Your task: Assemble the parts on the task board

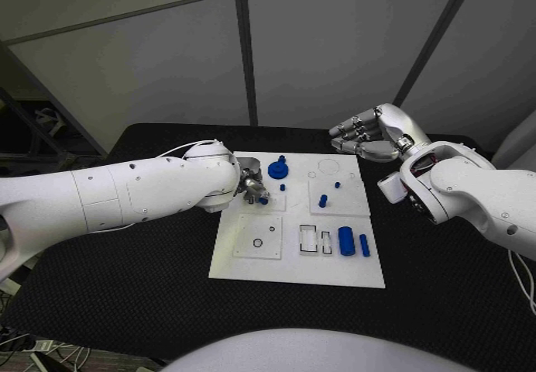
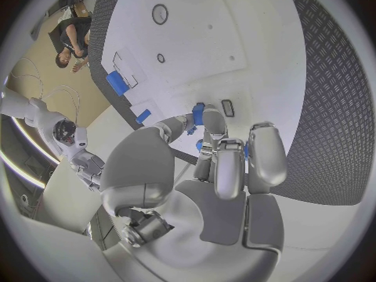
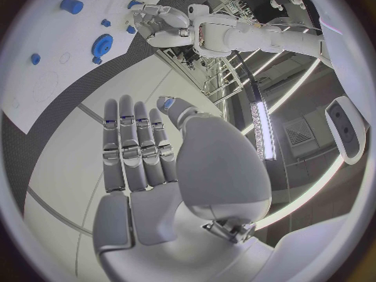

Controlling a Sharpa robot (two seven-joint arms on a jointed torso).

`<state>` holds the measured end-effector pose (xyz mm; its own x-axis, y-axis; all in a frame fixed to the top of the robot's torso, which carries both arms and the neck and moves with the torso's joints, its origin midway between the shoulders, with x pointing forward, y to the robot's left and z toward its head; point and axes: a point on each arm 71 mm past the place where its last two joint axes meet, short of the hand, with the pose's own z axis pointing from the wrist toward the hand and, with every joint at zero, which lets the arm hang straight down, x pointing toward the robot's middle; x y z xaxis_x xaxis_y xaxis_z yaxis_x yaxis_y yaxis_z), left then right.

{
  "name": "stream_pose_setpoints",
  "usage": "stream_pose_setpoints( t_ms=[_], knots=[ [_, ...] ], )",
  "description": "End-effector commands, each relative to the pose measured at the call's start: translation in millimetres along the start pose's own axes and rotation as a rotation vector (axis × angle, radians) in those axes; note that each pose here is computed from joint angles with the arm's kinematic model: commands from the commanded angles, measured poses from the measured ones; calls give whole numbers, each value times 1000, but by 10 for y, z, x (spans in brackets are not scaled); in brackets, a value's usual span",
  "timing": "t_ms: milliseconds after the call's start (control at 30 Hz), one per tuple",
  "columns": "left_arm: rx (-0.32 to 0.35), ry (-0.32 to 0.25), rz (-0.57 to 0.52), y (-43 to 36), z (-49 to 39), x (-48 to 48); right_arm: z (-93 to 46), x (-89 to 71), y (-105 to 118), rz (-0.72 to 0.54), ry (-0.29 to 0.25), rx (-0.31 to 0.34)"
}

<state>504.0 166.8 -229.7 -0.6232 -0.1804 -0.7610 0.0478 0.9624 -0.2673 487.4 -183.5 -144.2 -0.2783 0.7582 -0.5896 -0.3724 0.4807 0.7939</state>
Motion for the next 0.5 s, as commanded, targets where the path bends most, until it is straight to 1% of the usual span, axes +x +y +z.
stream_pose_setpoints(
  t_ms=[33,500],
  knots=[
    [-5,56,12,1,17,94,3,0,19,2,4,-12],
    [-10,50,2,8,38,78,0,-1,20,2,3,-12]
  ],
)
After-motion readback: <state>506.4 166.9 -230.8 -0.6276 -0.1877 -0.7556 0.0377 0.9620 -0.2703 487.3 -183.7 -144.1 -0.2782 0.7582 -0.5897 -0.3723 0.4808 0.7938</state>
